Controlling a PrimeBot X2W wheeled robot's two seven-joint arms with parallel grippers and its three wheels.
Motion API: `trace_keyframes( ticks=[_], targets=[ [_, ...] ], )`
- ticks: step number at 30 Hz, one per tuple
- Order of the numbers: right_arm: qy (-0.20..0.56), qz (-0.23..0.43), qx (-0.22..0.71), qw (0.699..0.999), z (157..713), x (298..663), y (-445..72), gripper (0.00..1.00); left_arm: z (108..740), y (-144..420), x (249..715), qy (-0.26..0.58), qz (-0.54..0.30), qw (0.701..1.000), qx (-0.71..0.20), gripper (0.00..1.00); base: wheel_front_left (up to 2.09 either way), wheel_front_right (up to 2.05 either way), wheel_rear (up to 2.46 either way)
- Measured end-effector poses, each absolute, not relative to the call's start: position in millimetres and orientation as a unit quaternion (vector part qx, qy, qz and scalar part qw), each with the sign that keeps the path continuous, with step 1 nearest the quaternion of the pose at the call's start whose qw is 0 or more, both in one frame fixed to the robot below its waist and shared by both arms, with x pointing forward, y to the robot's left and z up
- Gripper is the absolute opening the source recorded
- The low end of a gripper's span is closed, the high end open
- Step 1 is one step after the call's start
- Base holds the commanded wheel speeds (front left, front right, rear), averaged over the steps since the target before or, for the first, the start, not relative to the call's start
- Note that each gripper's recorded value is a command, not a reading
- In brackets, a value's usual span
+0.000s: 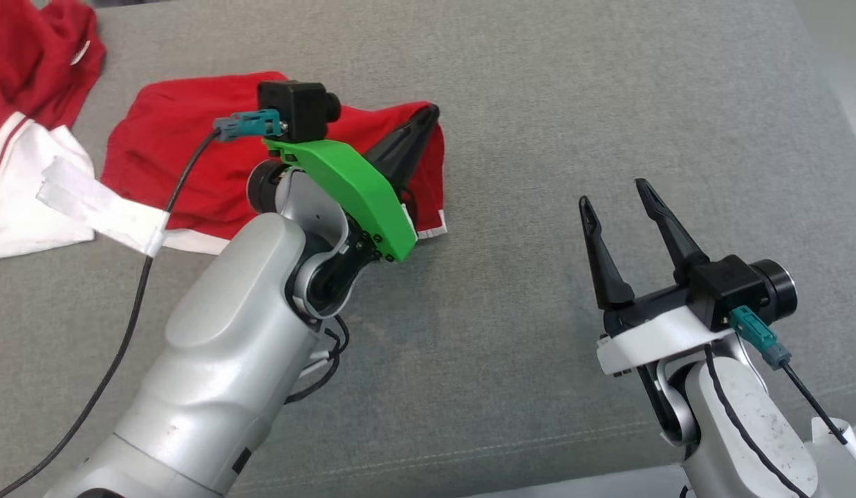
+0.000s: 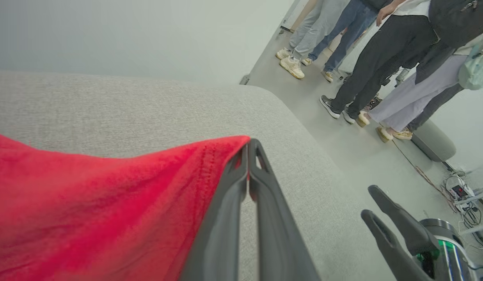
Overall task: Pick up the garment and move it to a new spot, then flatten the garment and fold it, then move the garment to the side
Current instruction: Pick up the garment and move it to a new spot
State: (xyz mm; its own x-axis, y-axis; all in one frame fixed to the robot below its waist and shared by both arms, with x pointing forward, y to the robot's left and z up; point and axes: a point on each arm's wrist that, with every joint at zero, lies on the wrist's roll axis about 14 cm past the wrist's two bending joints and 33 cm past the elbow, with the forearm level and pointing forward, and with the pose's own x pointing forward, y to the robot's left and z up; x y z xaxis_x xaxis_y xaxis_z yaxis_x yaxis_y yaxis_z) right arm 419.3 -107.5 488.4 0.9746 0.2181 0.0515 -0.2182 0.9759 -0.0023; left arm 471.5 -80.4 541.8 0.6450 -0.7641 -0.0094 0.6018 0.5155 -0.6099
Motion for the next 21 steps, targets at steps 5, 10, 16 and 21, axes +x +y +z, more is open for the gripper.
trace_keyframes(
  ticks=[5,10,16,21],
  targets=[
    [-0.025,0.079,-0.001,0.997,491.9,409.2,-126.6,1.0,562.1,-129.9,434.8,0.15,-0.482,0.807,-0.305,0.0,0.0,0.0,0.0],
    [-0.024,0.047,-0.006,0.999,494.9,397.8,-147.2,1.0,584.2,-167.8,393.2,0.159,-0.554,0.747,-0.332,0.0,0.0,0.0,0.0],
    [-0.025,0.018,-0.012,0.999,498.5,385.4,-164.9,1.0,616.3,-191.6,360.9,0.151,-0.606,0.688,-0.37,0.0,0.0,0.0,0.0],
    [-0.024,-0.018,-0.015,0.999,500.9,371.6,-186.4,1.0,649.1,-204.7,349.0,0.123,-0.628,0.659,-0.396,0.0,0.0,0.0,0.0]
  ],
)
